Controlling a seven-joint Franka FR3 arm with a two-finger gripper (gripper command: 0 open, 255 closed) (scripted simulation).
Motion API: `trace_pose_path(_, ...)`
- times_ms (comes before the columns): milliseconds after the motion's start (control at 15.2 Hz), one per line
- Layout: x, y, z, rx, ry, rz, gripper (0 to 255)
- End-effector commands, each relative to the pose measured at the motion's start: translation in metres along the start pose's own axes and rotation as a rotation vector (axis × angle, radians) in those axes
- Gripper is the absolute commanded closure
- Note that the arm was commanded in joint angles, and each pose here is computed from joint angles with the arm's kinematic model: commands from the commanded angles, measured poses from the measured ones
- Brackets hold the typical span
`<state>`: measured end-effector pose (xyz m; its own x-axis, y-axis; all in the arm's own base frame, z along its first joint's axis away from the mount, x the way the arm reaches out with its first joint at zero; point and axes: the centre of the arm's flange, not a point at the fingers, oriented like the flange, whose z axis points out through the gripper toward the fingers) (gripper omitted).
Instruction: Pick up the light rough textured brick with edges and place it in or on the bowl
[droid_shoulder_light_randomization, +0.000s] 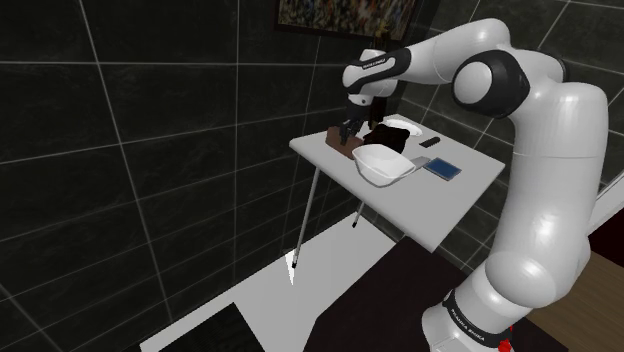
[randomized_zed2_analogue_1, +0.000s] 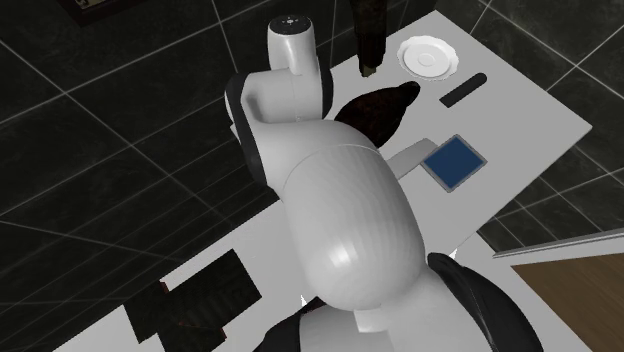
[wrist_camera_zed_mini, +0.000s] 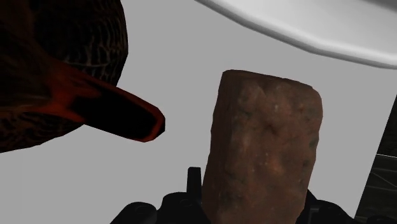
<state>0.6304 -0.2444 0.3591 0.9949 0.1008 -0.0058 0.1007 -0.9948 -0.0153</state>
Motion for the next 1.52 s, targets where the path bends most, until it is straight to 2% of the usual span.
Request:
trace_pose_path(0,0.0,0.0,-0.008,0.0,0.0,0.0,255)
trace_pose_path(1452,0.0,-0.002,-0.125,0.0,0.0,0.0,255)
